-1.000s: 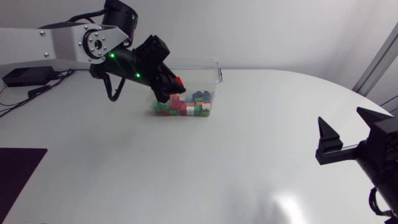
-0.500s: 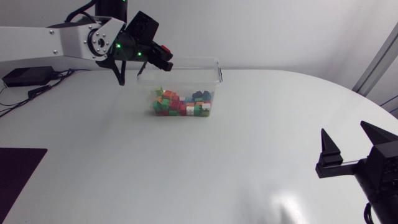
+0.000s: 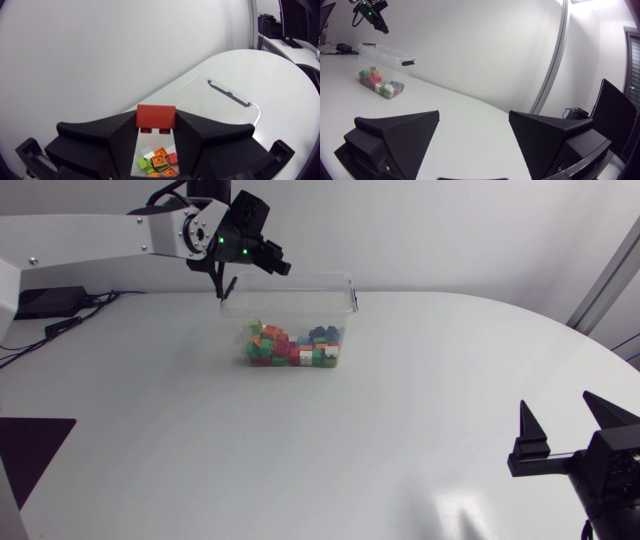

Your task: Place the duplo bricks in the container

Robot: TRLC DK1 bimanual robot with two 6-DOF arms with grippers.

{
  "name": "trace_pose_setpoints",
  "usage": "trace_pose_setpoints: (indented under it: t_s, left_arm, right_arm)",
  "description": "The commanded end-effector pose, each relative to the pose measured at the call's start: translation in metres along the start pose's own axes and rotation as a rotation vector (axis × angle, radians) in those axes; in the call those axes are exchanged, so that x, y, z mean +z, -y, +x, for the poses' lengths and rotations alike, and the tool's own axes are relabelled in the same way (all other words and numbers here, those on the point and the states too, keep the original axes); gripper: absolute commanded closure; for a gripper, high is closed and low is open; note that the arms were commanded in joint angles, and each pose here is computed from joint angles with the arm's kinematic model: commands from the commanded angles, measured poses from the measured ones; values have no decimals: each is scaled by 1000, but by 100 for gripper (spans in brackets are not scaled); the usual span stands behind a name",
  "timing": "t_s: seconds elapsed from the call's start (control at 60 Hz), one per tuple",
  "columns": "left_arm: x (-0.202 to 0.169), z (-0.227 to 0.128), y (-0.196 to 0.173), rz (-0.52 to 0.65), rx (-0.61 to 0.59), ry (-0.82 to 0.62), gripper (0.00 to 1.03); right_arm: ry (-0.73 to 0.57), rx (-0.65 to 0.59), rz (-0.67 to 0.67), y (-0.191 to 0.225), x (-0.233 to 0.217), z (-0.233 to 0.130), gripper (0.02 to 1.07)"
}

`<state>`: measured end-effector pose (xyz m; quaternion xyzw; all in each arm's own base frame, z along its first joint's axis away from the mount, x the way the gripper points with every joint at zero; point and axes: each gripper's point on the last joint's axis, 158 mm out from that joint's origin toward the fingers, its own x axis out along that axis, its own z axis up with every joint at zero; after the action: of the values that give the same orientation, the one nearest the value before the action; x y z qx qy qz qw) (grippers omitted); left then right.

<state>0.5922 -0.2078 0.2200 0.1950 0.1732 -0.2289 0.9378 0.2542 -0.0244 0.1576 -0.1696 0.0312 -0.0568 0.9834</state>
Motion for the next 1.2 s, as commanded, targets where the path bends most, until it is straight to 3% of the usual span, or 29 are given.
trace_pose_setpoints:
  t_s: [0.0, 0.067, 0.167, 0.2, 0.45, 0.617, 0.783, 1.183]
  left_arm:
    - [7, 8, 5, -25, -9, -6, 71]
    - [6, 10, 7, -25, -19, -28, 64]
    - [6, 8, 5, -31, -18, -43, 11]
    - [5, 8, 6, -31, -18, -50, 3]
    - [-4, -4, 6, -46, -25, -101, 4]
    - [3, -53, 4, -12, -15, -81, 4]
    - [8, -108, -19, -25, 66, -2, 4]
    - [-50, -203, -37, -51, 238, 76, 4]
  right_arm:
    - [-30, -5, 15, -1, -12, 1, 7]
    - [-25, -5, 20, -1, -11, 1, 7]
    - [-20, -2, 20, -2, -10, 0, 7]
    - [-20, -4, 20, -1, -10, 0, 7]
    - [-9, -13, 17, 1, -7, 0, 7]
    - [-3, -20, 12, 3, -6, -1, 7]
    - [2, -16, 18, 2, -5, -1, 7]
    - [11, -31, 25, 7, 2, -2, 7]
